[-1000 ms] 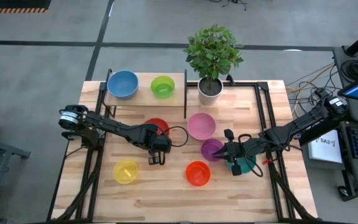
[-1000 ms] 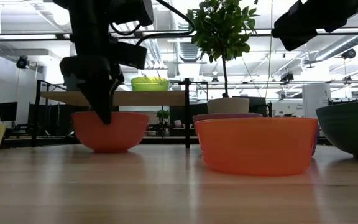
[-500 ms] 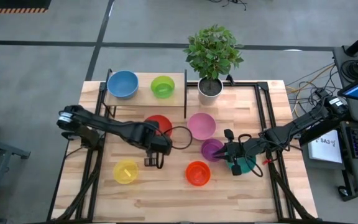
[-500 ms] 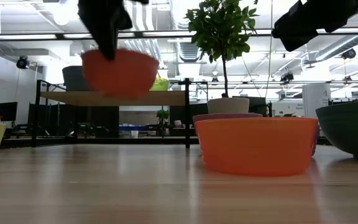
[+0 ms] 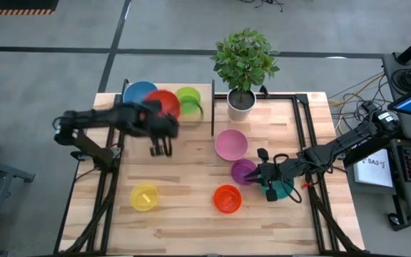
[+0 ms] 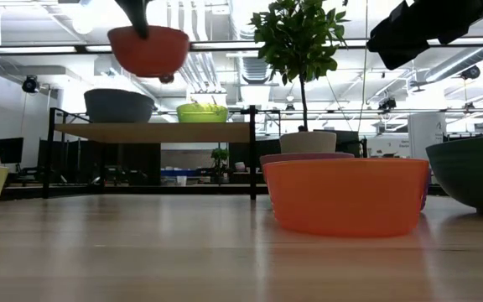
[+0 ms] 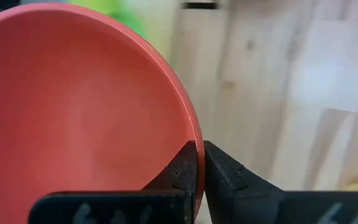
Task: Place and stack bowls onto a shelf
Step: Stack the orange bowl on top of the blue bowl on the shelf
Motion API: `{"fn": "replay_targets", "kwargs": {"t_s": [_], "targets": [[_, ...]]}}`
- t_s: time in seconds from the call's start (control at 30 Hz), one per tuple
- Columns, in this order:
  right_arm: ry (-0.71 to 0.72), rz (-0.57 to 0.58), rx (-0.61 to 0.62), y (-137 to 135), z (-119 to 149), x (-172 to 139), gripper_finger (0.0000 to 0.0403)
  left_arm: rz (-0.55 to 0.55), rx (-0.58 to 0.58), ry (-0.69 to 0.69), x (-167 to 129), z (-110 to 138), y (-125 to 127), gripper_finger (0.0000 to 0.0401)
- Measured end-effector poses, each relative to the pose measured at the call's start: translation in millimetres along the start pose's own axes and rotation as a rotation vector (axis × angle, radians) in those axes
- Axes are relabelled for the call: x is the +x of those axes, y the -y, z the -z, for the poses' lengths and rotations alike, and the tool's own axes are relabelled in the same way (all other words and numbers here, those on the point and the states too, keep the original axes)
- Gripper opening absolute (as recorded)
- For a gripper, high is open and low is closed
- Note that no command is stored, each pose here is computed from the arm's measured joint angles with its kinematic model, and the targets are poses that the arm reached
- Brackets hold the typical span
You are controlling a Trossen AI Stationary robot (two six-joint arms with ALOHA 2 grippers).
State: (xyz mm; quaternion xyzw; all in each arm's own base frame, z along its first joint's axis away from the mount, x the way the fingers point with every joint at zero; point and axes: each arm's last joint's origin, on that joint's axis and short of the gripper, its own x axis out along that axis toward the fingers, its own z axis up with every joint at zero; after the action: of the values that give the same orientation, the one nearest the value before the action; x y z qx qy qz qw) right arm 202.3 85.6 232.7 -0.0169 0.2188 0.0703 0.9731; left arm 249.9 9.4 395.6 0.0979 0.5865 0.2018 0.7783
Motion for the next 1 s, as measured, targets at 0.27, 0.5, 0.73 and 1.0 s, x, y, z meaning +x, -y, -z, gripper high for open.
{"fn": "replay_targets", "kwargs": {"t_s": [0.27,0.5,0.73,1.0], "targets": [[0.0,0.0,0.007,0,0,0,0.0043,-0.084,-0.272,-0.002,-10,45,-81,0.0],[0.0,0.0,0.007,0,0,0,0.0043,-0.019,-0.39,-0.025,-5,62,-114,0.0],[0.0,0.0,0.007,0,0,0,0.0043,0.038,-0.363,-0.074,15,53,-122,0.0],[-0.002,0.001,0.006,0,0,0,0.0043,0.066,-0.315,-0.148,38,40,-124,0.0]]}}
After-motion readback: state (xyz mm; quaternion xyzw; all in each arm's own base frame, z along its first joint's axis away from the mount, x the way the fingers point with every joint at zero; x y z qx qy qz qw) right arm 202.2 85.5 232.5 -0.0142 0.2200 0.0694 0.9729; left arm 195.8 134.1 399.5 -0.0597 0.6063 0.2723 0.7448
